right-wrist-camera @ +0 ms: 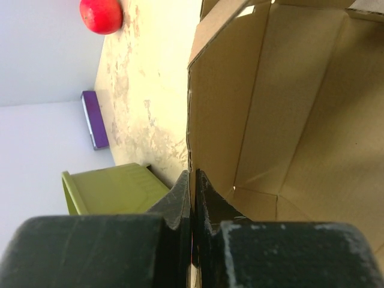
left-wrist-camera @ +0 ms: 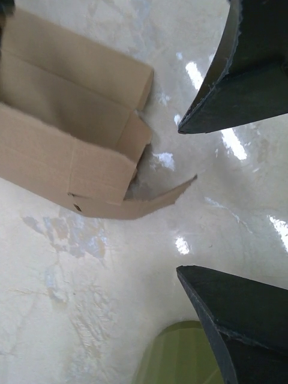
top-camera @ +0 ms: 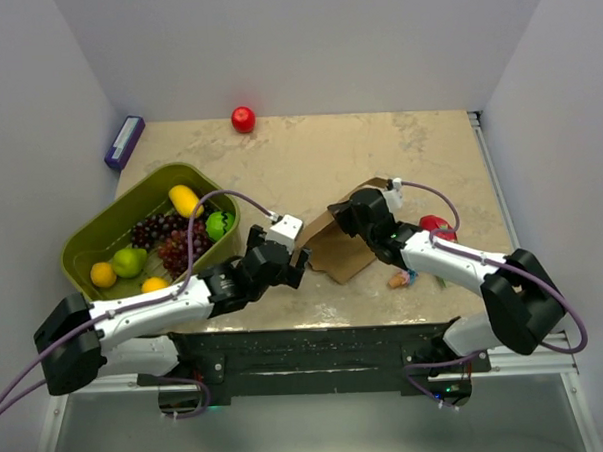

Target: Fold the paper box

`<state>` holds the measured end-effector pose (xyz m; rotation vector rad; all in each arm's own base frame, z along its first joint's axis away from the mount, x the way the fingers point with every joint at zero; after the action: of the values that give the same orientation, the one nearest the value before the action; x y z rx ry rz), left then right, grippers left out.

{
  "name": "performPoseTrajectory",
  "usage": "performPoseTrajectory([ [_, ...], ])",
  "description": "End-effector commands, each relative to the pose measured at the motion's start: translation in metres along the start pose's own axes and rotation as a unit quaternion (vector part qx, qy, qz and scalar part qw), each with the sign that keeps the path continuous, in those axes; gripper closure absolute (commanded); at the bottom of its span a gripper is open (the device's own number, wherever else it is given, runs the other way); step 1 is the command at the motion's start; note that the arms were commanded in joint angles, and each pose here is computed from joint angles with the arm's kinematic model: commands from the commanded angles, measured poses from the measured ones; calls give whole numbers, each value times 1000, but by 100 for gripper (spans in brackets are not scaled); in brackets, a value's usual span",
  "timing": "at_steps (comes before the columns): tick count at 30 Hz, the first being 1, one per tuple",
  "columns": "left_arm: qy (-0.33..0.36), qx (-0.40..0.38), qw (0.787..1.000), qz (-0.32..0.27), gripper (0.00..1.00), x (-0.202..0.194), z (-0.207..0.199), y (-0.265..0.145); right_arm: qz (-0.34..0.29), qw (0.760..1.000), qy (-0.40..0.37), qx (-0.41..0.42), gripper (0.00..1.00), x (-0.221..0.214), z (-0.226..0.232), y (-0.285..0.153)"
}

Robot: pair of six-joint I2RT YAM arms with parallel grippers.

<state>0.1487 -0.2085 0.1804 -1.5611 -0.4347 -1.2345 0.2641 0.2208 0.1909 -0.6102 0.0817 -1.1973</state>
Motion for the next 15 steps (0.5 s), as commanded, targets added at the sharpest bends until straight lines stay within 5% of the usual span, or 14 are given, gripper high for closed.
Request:
performPoseTrajectory([
  [1, -31, 41, 999, 12, 6, 5, 5, 21, -23, 999, 20, 8, 100, 6, 9, -3],
  [8, -17, 40, 999, 13, 11, 1, 6, 39, -18, 999, 24, 12, 100, 5, 9, -5],
  [11, -17, 9, 999, -35, 28, 10, 3, 45, -13, 999, 28, 26, 99, 5, 6, -6],
  [15, -5, -12, 999, -33, 66, 14, 6, 55, -16, 997, 36, 60, 88, 10, 8, -22],
])
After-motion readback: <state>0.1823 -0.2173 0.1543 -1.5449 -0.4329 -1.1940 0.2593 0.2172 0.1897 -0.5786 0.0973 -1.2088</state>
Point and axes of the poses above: each gripper's point midway between its finger pads, its own y axis out along the fingers, its own z axis along the line the jaws close on, x = y × z, the point moved 10 cm from there along -y, back along the fingers, and after that the axes turned 3 degrees about y, right-handed, at the moved point
